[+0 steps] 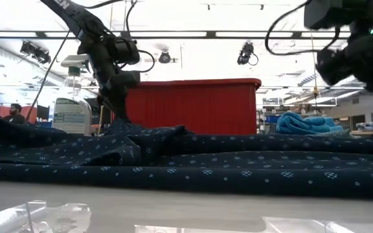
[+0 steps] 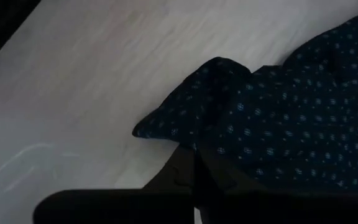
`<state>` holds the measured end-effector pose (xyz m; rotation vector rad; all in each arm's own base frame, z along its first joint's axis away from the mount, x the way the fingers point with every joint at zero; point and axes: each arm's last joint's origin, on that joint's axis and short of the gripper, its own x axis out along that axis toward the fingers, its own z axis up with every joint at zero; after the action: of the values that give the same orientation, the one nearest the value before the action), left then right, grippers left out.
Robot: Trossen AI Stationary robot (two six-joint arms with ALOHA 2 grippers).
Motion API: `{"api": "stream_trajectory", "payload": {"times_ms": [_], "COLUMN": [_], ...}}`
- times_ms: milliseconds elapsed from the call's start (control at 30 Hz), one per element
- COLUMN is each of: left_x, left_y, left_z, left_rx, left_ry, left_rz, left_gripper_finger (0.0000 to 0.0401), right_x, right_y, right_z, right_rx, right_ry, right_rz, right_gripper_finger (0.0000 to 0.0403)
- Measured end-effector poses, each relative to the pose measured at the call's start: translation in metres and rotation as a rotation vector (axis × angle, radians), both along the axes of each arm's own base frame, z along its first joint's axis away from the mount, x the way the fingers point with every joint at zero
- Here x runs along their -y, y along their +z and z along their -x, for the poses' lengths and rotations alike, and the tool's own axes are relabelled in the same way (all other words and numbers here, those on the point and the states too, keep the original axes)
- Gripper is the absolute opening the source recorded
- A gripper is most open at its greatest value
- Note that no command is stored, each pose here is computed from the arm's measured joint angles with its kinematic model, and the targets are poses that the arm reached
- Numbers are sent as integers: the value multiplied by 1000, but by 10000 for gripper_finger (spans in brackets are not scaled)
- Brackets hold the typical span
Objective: Fold laundry
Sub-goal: Fold the dark blue polo shirt
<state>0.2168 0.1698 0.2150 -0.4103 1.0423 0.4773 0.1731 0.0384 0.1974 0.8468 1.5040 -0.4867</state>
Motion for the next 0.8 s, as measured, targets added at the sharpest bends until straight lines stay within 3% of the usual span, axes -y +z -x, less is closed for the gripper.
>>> {"api": "stream_trajectory", "payload": {"times_ms": [233,367,500,667,800], "left_x": [0,0,0,1,1], "left_y": [0,0,0,0,0], "left_z": [-2,-2,-2,-2,-2], "left_rx": [14,16,20,17,16], "left_ry": [23,34,55,68,80], "left_rz": [6,11,21,33,24], "left_gripper_finger": [0,0,0,0,0], "right_x": [-12,-21,-14,11,34], "right_y": [31,8,-32,-38,-28], "right_z": [3,2,11,14,22], "right_rx": [172,217,95,69,77], "right_ry": [76,123,136,-2,-288], "right_rz": [-62,-124,-42,80,286], "right_gripper_finger": [82,65,46,19,9]}}
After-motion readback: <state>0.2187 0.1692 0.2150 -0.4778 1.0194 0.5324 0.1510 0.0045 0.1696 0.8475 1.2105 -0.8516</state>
